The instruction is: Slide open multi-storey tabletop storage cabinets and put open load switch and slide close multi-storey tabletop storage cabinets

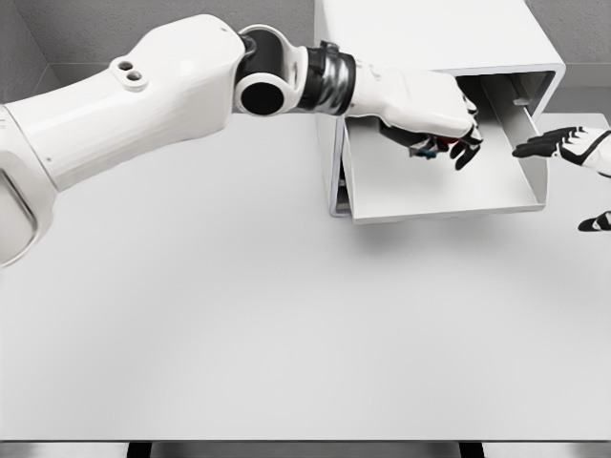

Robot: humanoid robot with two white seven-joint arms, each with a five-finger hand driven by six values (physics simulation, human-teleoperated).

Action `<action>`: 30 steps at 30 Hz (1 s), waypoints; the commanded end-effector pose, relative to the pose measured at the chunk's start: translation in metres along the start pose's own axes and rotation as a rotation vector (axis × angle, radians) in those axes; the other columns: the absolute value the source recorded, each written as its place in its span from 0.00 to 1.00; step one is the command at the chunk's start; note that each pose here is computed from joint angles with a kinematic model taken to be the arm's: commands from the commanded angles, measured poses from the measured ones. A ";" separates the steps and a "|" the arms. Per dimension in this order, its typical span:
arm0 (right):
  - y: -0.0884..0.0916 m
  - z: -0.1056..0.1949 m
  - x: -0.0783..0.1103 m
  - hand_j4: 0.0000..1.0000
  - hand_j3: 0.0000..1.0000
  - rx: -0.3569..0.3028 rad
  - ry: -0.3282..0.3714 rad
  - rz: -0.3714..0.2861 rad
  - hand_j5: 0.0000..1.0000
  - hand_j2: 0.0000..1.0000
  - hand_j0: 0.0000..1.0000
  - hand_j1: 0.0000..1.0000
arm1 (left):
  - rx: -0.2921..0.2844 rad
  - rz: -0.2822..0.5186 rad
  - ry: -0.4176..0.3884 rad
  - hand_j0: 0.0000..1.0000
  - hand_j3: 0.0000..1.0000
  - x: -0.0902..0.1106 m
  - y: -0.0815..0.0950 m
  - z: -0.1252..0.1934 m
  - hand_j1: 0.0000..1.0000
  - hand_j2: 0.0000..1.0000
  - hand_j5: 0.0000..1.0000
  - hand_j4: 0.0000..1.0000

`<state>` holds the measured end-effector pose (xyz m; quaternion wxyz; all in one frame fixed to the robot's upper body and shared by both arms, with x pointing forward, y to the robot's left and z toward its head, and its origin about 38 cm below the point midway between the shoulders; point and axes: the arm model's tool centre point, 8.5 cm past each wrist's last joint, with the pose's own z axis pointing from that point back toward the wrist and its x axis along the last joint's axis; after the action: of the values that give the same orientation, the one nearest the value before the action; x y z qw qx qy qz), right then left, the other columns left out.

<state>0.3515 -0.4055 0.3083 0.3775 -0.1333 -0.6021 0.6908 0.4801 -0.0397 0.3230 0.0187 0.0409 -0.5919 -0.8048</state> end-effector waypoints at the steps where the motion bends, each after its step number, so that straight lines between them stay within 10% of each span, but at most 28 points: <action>1: -0.001 0.000 0.000 1.00 1.00 -0.006 0.001 -0.004 1.00 1.00 1.00 1.00 | 0.007 0.004 -0.003 0.47 0.47 0.001 0.002 -0.002 0.47 0.47 0.47 0.47; 6: 0.000 0.001 0.000 1.00 1.00 -0.003 0.002 -0.007 1.00 1.00 1.00 1.00 | 0.008 0.003 -0.002 0.58 0.58 0.001 0.002 -0.002 0.58 0.58 0.58 0.58; 9: 0.000 0.001 0.000 1.00 1.00 -0.003 0.002 -0.007 1.00 1.00 1.00 1.00 | 0.004 0.005 0.006 1.00 1.00 -0.002 0.001 -0.001 1.00 1.00 1.00 1.00; 30: 0.000 0.000 0.000 1.00 1.00 -0.005 -0.001 -0.006 1.00 1.00 1.00 1.00 | 0.023 0.005 -0.075 1.00 1.00 0.024 -0.006 0.028 1.00 1.00 1.00 1.00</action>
<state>0.3513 -0.4052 0.3077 0.3777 -0.1323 -0.6019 0.6910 0.4575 -0.0184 0.3232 -0.0003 0.0140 -0.5992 -0.8004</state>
